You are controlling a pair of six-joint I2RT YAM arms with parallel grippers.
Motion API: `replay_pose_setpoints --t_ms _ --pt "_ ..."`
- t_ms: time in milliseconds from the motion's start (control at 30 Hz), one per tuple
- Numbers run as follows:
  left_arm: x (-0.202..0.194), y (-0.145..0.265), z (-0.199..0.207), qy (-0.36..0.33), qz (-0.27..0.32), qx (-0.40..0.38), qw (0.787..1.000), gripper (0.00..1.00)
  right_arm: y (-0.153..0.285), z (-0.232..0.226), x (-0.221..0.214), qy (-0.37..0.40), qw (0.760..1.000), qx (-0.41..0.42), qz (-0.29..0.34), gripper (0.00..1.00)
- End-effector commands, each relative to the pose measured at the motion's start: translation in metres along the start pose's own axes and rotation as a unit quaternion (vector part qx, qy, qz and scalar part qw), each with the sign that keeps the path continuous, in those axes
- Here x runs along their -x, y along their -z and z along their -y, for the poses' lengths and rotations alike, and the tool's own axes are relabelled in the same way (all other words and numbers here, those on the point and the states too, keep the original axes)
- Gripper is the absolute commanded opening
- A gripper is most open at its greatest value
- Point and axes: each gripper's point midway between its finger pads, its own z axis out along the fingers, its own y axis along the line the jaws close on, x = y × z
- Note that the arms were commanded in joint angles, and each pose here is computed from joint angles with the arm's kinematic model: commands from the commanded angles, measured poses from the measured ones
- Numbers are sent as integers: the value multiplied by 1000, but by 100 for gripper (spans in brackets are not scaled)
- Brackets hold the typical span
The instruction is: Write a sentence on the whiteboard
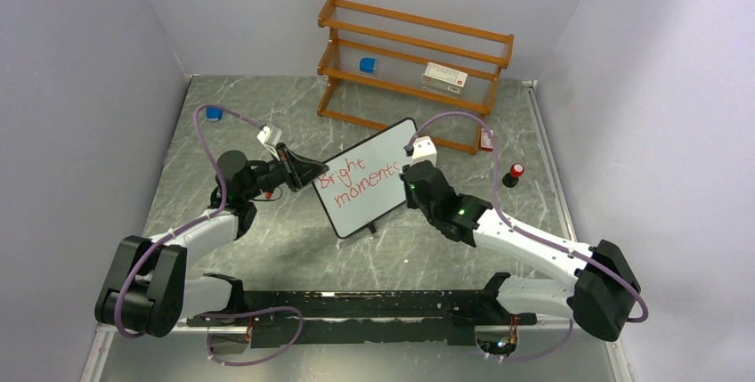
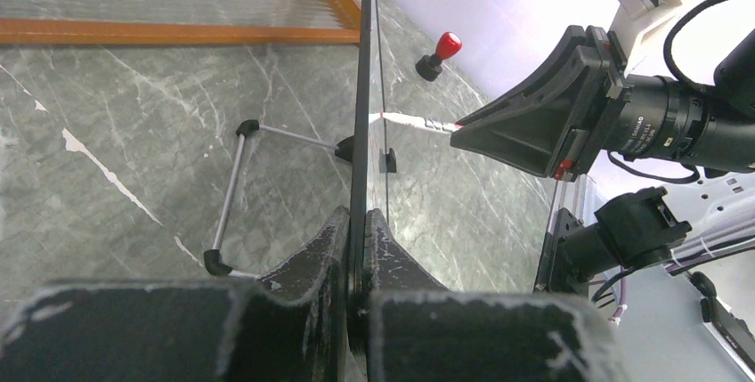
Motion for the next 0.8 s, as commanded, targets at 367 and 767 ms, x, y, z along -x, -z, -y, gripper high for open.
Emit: replay_pose_setpoints --t_ms 367,767 --pt "-3 -3 1 -13 -11 -5 1000 5 4 -11 -2 -7 999 38 -4 0" --pt "-2 -2 -2 -17 -11 3 1000 5 18 -4 9 -23 999 35 14 0"
